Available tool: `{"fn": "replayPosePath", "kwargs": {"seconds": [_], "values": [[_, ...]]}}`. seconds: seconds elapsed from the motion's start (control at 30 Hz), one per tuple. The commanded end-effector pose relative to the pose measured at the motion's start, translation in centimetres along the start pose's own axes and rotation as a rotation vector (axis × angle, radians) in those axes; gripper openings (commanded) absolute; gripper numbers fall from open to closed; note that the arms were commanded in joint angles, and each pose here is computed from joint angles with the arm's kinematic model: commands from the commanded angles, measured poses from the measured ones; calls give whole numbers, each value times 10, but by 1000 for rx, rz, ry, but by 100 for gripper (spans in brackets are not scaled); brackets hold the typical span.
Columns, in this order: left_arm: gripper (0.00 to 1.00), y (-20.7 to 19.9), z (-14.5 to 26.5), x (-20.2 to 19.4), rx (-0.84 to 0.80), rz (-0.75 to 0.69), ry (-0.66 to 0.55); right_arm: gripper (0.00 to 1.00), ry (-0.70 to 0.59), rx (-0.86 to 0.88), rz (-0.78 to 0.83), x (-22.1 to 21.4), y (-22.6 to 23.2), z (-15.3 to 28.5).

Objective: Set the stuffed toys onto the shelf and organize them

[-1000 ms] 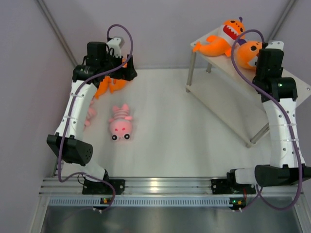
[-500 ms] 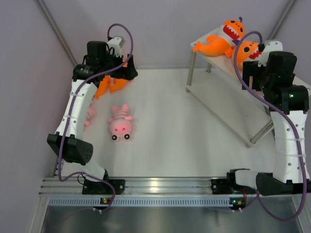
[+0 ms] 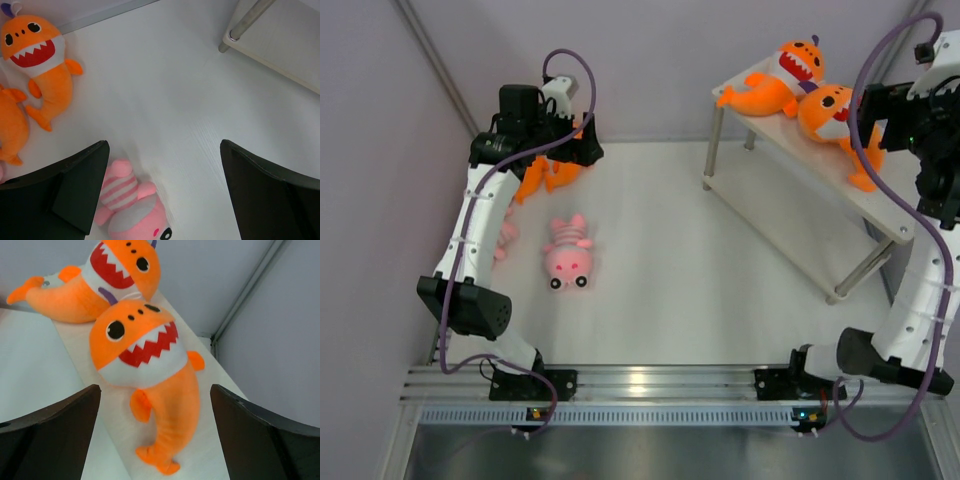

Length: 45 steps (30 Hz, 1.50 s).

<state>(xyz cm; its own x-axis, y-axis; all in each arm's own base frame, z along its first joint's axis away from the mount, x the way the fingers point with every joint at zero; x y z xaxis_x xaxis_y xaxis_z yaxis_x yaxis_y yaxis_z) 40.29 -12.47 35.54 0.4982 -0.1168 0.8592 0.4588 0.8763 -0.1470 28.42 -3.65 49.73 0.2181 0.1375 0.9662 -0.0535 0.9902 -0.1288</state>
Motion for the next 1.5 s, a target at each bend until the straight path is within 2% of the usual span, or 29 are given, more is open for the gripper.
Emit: {"fn": "replayPosePath", "kwargs": {"seconds": [0.0, 0.1, 0.23, 0.33, 0.53, 0.73, 0.83, 0.87, 0.93, 0.97, 1.03, 1.07, 1.1, 1.27, 1.3, 1.37, 1.4, 1.43, 1.47], "values": [[98, -7, 17, 16, -21, -44, -61, 91, -130, 238, 6, 28, 8, -29], [98, -7, 19, 15, -11, -50, -61, 93, -191, 272, 12, 41, 2, -45], [98, -5, 21, 11, 4, -57, -52, 93, -236, 321, -60, 46, -16, -68], [98, -4, 23, 10, 10, -58, -50, 90, -226, 353, -89, 40, -22, -84], [98, -5, 24, 11, 10, -52, -54, 84, -193, 496, -120, 19, -6, -92], [98, -5, 26, 11, 13, -53, -56, 82, -153, 469, -116, 1, -7, -95], [98, -4, 26, 11, 23, -57, -58, 72, -109, 397, -142, -12, -18, -106], [98, -5, 27, 12, 20, -58, -61, 61, -99, 377, -149, -14, -21, -108], [98, -5, 27, 12, 18, -58, -60, 49, -92, 364, -155, -18, -21, -108], [98, -4, 27, 12, 18, -60, -60, 35, -106, 349, -145, -14, -21, -103], [98, -5, 28, 12, 18, -62, -63, 18, -113, 327, -151, -13, -21, -98], [98, -5, 28, 12, 18, -63, -61, 4, -129, 288, -156, -8, -23, -90], [98, -5, 28, 12, 17, -63, -61, 0, -132, 264, -168, -8, -24, -87], [98, -6, 28, 12, 12, -63, -62, 0, -191, 10, -353, 9, -42, -57], [98, -6, 28, 12, 12, -63, -62, 0, -188, -41, -489, 3, -45, -57], [98, -7, 28, 12, 4, -61, -63, 0, -328, -165, -648, 18, -56, -38], [98, -8, 28, 11, 1, -57, -62, 0, -314, -199, -720, -6, -58, -48], [98, -9, 29, 12, -5, -57, -64, 0, -428, -245, -760, 5, -67, -43], [98, -9, 30, 13, -5, -57, -68, 0, -487, -256, -854, 7, -65, -31]]}}
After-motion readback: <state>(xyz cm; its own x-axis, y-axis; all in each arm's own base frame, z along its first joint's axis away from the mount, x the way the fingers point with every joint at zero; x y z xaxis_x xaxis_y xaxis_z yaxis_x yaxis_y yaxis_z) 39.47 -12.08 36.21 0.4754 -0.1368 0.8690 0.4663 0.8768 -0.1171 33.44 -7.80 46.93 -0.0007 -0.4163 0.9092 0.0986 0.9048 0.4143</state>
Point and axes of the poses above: each gripper's point midway between its finger pads, its own z axis back along the fingers, its own y axis along the line the jaws close on, x = y × z, the point moved 3 cm from there along z, back along the fingers, and after that the axes turned 1 degree about -z, right-handed, at the moved point
